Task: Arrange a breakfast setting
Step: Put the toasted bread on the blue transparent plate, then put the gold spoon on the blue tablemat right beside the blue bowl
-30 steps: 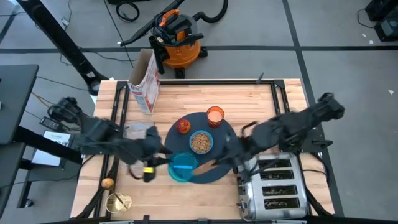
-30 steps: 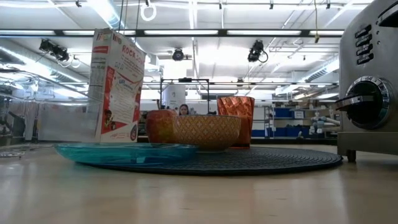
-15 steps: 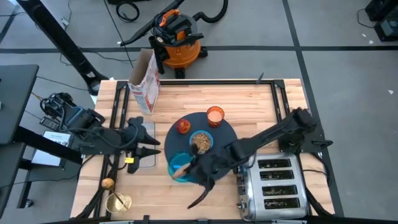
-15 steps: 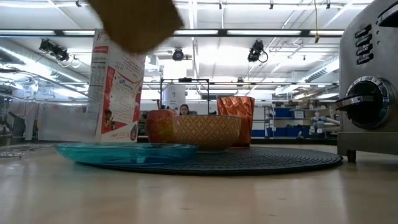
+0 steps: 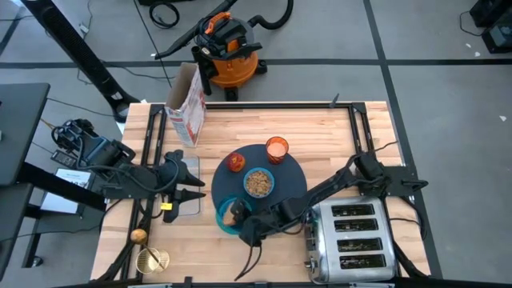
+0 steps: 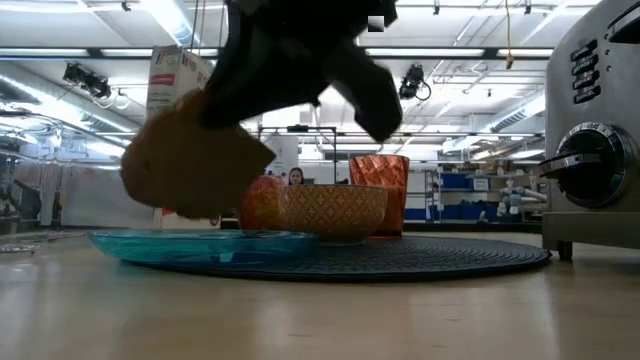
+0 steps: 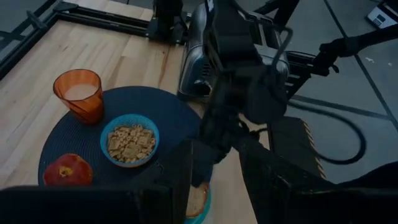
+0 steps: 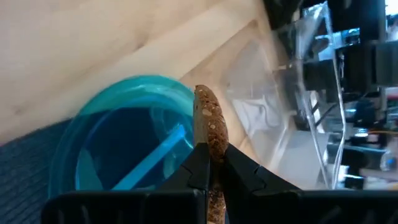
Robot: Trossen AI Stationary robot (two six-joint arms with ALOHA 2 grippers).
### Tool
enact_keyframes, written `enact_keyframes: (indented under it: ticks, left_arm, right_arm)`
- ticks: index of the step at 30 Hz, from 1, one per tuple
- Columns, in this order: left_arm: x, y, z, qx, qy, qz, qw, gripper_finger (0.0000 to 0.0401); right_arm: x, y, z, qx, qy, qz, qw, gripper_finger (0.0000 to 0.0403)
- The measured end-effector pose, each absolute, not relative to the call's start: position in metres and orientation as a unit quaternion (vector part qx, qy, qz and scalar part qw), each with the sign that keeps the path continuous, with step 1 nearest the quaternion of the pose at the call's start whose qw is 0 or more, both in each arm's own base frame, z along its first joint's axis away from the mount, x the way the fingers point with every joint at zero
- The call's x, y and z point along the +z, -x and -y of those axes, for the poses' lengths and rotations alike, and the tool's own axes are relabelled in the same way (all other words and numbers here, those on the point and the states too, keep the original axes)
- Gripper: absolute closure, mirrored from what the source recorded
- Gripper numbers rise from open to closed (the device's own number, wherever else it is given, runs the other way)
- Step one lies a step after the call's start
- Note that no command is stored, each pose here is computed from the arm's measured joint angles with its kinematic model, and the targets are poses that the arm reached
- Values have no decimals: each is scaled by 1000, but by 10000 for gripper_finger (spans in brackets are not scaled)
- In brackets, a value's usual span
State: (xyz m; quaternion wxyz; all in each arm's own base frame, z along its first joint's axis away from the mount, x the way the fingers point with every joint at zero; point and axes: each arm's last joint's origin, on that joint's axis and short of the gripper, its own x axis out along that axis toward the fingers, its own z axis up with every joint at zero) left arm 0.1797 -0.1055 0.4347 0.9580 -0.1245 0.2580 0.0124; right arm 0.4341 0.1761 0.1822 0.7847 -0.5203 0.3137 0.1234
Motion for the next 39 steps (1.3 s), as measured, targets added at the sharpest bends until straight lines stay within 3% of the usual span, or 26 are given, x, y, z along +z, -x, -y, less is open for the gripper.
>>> enact_keyframes:
  ticks: [9,16,27,39]
  left_arm:
    - [434,-179,105,13,122,-262,957,260]
    - [434,-179,105,15,127,-262,957,260]
    - [436,-173,119,-28,111,-253,961,260]
    - [434,-150,128,-58,190,-300,933,260]
  right_arm:
    - [156,-436,-185,138,559,-325,751,370]
    - [153,-433,-183,179,532,-340,754,358]
    - [151,-433,-176,168,474,-365,783,272]
    - [202,-422,-177,103,456,-334,819,226]
